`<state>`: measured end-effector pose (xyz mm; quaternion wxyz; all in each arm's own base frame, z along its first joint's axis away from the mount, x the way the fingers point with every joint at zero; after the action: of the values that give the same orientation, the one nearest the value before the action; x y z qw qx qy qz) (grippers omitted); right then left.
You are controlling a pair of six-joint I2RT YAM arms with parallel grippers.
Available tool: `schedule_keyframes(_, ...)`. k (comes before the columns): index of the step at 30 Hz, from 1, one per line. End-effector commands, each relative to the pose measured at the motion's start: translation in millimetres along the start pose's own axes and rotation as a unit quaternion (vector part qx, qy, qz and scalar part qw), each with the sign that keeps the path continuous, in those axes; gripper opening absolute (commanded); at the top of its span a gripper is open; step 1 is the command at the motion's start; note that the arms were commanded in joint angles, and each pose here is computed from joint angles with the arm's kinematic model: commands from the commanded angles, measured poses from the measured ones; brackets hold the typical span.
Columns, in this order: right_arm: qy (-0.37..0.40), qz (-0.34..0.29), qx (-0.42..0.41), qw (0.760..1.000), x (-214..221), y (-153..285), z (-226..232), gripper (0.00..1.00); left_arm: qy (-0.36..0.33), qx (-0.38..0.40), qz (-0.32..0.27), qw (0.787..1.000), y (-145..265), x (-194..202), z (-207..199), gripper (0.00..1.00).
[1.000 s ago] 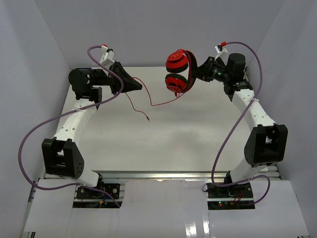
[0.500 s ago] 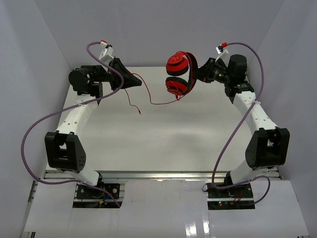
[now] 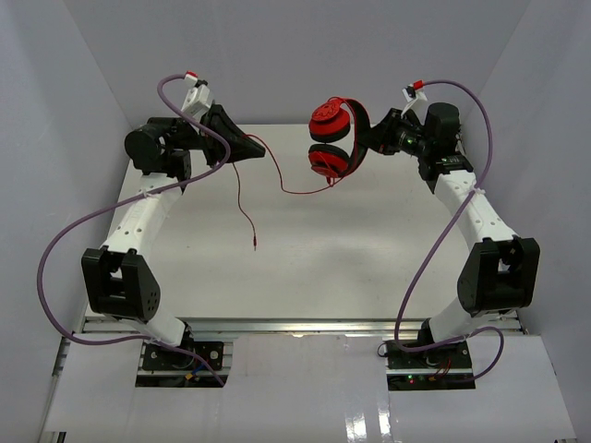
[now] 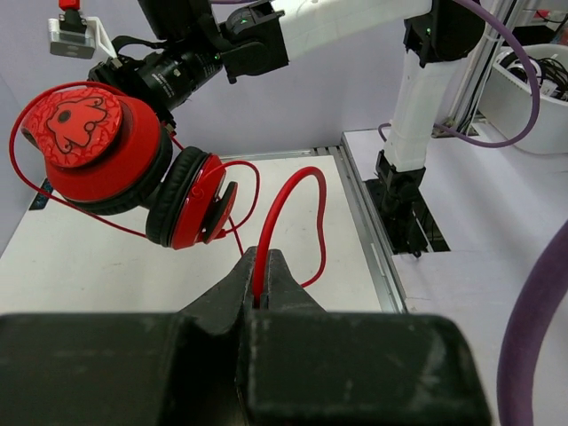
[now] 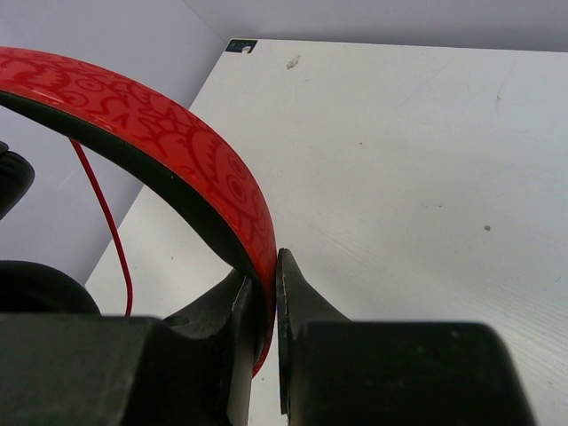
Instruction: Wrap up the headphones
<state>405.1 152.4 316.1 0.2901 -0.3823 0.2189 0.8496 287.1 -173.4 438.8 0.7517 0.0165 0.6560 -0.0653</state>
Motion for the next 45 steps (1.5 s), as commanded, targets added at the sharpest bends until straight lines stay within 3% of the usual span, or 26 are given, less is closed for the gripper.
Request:
schedule_keyframes(1, 0.022, -0.015, -0.024, 0.999, -5, 5, 15, 0.08, -0.046, -0.003, -0.01, 0.999, -2, -19, 7, 0.0)
schedule_keyframes(15, 0.081, 0.003, -0.076, 0.994, 14, 22, 37, 0.08, -0.016, -0.022, -0.023, 0.999, -1, 9, 62, 0.0)
schedule_keyframes(30, 0.16, 0.015, -0.056, 0.985, 32, 15, 46, 0.08, 0.006, -0.034, -0.04, 0.999, -2, 23, 79, 0.0)
schedule_keyframes(45, 0.249, 0.001, -0.049, 0.967, 36, 16, 61, 0.08, 0.059, -0.042, -0.02, 0.997, 0, 51, 88, 0.0)
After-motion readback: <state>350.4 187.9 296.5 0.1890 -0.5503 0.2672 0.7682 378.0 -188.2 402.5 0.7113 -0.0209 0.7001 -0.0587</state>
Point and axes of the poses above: each gripper's point midway between its finger pads, its own y axis back along the fingers, its own z axis along the line the jaws close on, x = y × z, the point moved 5 cm from there along y, back along the fingers, and after that the axes turned 4 degrees about -y, right-handed, at the moved point
